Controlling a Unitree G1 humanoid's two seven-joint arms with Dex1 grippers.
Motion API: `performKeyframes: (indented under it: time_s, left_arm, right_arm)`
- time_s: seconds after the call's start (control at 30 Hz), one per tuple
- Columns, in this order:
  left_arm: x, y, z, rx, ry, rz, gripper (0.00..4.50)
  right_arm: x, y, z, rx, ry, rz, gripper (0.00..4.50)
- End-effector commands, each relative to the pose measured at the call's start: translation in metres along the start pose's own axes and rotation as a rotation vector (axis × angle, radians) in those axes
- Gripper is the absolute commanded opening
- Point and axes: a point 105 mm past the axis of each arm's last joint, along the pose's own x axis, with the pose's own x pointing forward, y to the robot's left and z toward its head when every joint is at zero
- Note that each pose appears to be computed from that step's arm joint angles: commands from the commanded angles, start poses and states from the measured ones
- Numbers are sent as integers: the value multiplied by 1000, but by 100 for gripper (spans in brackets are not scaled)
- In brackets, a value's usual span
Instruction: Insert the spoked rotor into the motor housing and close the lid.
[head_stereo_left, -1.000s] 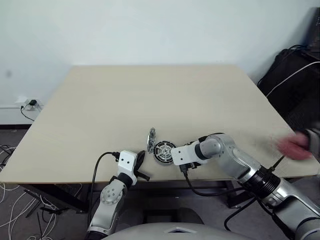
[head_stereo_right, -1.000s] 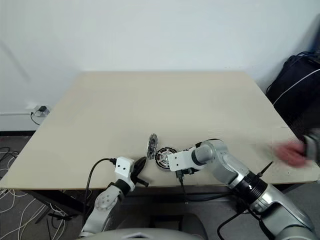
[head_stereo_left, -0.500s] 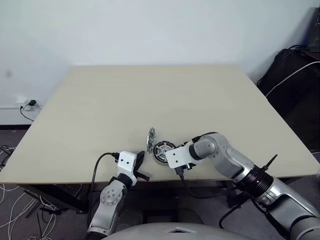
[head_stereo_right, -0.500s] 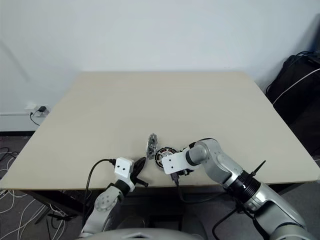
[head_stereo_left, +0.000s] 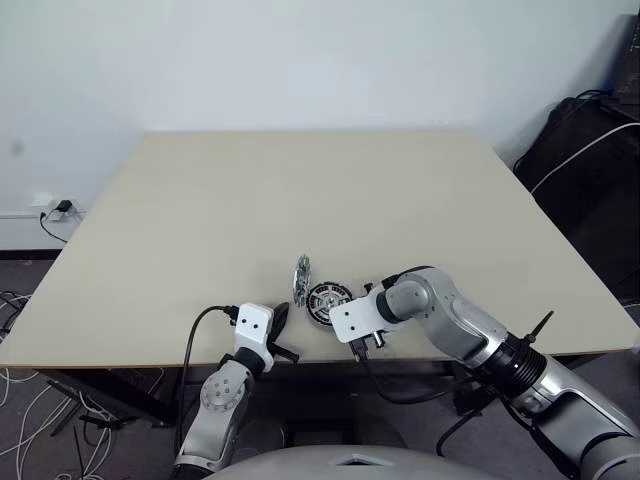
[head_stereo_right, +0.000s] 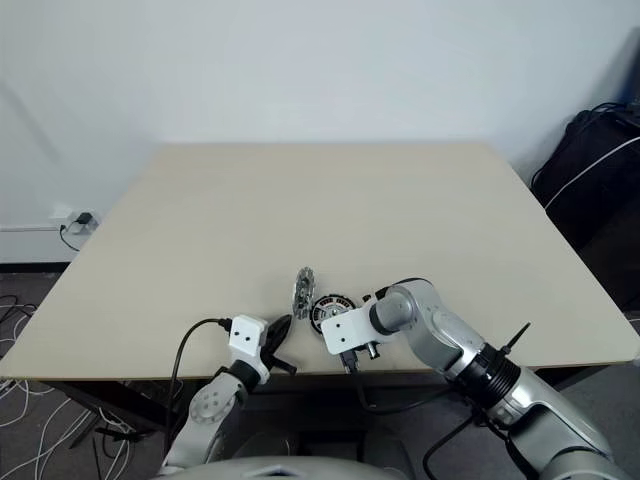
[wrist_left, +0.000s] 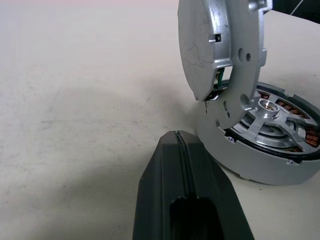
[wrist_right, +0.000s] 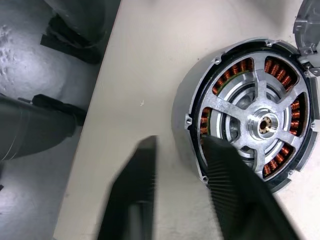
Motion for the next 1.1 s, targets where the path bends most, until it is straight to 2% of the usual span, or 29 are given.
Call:
performKeyframes:
  time_s: [0.03,0.07,0.57,0.9,1.1]
  left_arm:
    - [2,0,11,6,-44,3,0]
    - [2,0,11,6,-44,3,0]
    - [4,-1,10,5,-44,-1,0]
    - [4,1,8,0,-43,3,0]
    - [3,1,6,-2,-39,5,0]
  right_arm:
    - [-1,-2,0,-3,-1,-7,34]
    - [-1,-2,-1,0,1,-7,2]
    - [1,-7,-4,56,-5,-43,2]
    - [11,-12,1,314,-39,-137,2]
    - [17,-6,17,495,-83,-148,2]
